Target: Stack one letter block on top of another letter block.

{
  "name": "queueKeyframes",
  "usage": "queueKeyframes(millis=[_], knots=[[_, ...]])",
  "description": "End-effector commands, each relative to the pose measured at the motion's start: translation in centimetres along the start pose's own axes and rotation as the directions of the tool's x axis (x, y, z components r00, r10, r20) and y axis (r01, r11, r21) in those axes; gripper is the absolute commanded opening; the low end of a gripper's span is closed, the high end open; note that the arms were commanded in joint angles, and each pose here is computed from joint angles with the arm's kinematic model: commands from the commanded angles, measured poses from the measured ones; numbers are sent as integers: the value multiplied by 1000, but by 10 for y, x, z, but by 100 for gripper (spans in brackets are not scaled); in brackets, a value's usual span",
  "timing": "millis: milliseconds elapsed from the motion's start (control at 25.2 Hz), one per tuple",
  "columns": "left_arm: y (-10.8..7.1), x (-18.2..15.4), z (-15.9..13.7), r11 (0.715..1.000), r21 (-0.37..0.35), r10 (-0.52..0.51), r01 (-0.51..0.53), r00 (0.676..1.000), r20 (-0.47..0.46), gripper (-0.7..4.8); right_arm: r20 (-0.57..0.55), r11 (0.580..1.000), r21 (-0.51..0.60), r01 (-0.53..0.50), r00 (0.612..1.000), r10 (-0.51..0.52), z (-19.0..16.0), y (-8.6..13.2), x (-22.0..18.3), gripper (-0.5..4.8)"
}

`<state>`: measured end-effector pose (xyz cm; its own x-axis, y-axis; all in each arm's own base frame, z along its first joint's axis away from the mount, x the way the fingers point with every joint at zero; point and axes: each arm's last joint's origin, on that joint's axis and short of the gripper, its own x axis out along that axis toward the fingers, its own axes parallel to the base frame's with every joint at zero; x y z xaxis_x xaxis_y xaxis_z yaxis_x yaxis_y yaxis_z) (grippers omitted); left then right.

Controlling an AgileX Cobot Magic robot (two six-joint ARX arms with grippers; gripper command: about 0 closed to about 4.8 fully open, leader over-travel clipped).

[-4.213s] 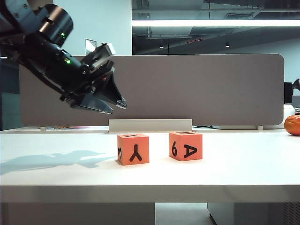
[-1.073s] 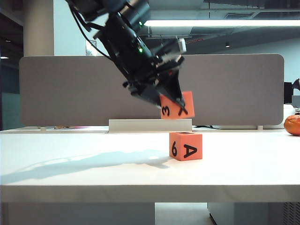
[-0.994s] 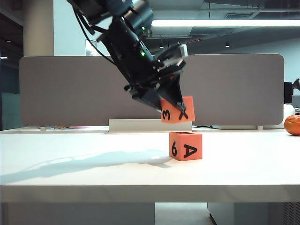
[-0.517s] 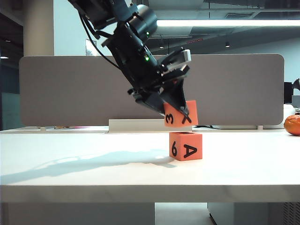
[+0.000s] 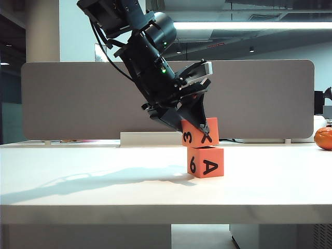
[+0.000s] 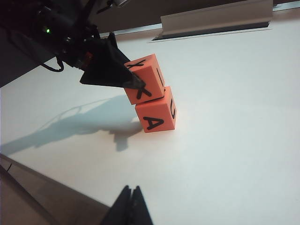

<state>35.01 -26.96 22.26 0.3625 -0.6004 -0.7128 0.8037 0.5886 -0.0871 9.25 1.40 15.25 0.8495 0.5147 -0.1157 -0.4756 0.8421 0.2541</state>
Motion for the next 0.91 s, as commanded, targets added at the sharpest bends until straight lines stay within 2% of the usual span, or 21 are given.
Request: queueKeyframes(millis=[40, 238, 636, 715, 835, 914], knots=[[-1, -1, 3, 1000, 2, -4, 4, 1000, 12, 215, 8, 1000, -5, -4, 1000, 4, 0, 0, 0, 0], [-6, 2, 3, 1000, 11, -14, 14, 1000, 9, 215, 8, 1000, -5, -4, 1000, 4, 0, 0, 0, 0], [-5, 6, 1, 1000, 10, -6, 6, 1000, 4, 221, 8, 1000, -5, -5, 1000, 5, 0, 0, 0, 0], [-5, 6, 1, 1000, 9, -7, 7, 1000, 2, 258, 8, 1000, -4, -5, 1000, 5, 0, 0, 0, 0], [-5, 6, 1, 1000, 9, -6, 6, 1000, 1, 348, 8, 1000, -5, -5, 1000, 5, 0, 0, 0, 0], [-5, 6, 1, 1000, 9, -1, 1, 1000, 2, 351, 8, 1000, -4, -5, 1000, 5, 0, 0, 0, 0]])
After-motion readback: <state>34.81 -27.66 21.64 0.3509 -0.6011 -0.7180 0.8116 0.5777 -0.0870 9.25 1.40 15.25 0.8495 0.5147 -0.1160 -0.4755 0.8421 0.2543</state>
